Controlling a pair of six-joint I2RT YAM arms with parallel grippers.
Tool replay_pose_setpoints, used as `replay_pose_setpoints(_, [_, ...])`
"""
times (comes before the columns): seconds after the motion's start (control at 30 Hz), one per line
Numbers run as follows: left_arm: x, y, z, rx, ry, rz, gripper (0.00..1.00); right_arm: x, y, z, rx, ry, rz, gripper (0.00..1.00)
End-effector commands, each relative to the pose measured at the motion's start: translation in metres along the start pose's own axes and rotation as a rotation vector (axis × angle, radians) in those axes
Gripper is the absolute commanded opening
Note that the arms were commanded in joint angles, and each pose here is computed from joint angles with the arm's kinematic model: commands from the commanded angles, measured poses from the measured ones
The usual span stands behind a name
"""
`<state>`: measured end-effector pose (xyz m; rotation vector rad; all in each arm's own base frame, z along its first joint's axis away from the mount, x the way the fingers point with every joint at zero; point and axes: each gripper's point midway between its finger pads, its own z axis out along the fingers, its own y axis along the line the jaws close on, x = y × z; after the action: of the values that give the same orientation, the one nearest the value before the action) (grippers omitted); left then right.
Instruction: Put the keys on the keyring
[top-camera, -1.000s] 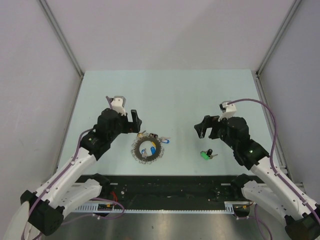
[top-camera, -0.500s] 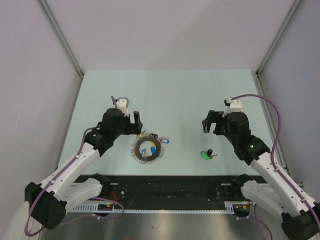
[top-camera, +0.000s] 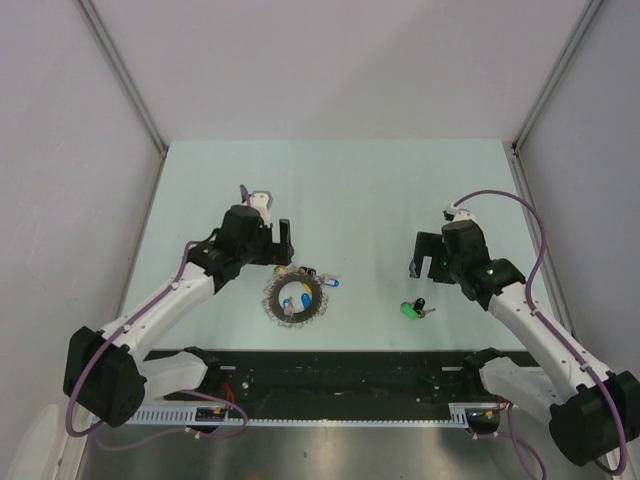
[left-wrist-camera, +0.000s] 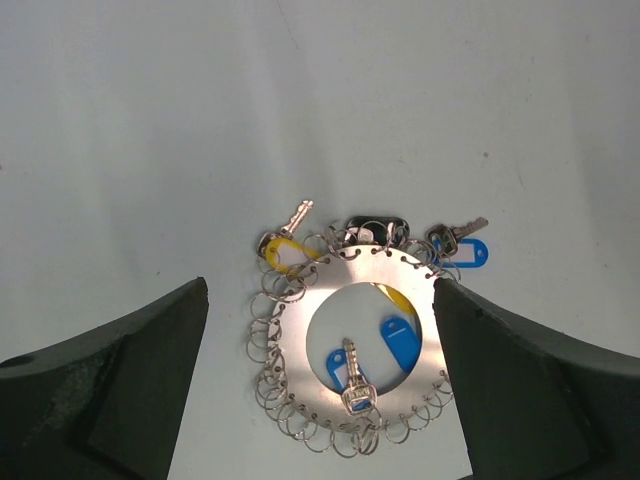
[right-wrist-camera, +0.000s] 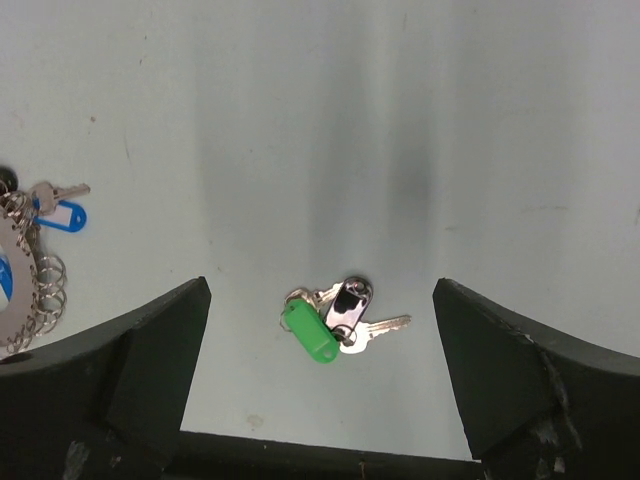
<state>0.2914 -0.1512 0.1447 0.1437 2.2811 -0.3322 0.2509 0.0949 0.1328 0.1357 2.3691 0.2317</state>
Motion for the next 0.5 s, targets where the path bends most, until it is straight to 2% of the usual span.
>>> replay_pose_setpoints(0.0, [0.015,-0.01,0.004,0.041,0.05,-0.052,0.96,0.004,0.009,-0.005,-0.047,0.025,0.031,1.0])
replay_pose_setpoints(0.17, [0.044,-0.02,0.009,0.043,0.095,-0.064,0.83,0.008,0.02,0.001,-0.112,0.027,0.039,1.0])
replay_pose_setpoints(0.3, [0.06,-0.047,0.012,0.087,0.131,-0.03,0.8,0.011,0.033,0.008,-0.173,0.049,0.039,0.98])
replay_pose_setpoints(0.47, [0.094,-0.078,0.019,0.154,0.259,0.053,0.76,0.019,0.039,0.015,-0.212,0.079,0.03,0.98])
